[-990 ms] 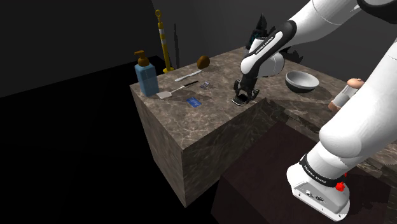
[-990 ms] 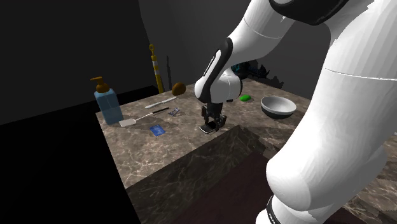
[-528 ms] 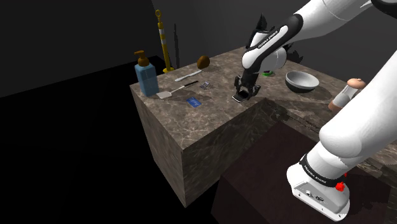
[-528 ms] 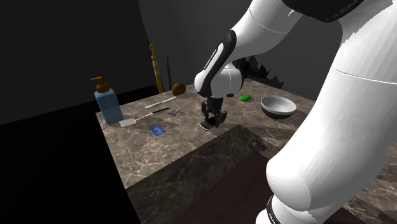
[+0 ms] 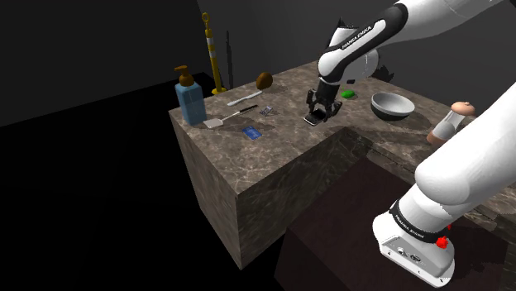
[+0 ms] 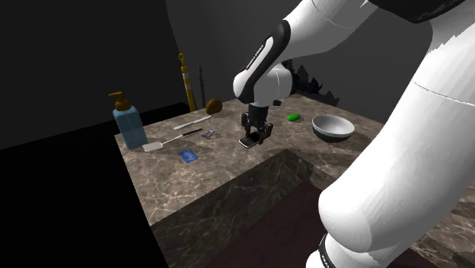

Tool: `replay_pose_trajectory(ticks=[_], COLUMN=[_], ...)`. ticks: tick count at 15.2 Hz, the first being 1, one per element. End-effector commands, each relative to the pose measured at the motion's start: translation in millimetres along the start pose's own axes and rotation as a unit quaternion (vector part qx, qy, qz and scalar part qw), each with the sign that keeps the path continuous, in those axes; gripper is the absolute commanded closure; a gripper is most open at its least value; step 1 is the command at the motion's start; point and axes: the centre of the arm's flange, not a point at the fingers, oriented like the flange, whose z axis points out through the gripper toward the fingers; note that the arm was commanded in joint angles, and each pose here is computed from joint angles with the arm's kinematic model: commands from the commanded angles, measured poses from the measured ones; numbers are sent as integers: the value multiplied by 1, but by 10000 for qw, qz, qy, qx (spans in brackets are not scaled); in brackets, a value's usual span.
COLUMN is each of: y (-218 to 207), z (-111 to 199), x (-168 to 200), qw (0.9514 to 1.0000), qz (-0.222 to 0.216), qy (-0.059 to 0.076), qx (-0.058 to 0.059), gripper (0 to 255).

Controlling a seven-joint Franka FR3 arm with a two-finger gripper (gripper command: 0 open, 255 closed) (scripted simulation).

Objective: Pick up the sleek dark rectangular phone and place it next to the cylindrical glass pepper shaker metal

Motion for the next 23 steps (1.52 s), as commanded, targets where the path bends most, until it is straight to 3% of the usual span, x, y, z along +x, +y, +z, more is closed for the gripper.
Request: replay_pose_trajectory(ticks=[1, 23], y=[0, -7], z=[-11, -127], x=[-2, -6], qw=[10000, 10000], qz=[0, 0], qy=[0, 0], qx=[-2, -2], gripper=[255, 255])
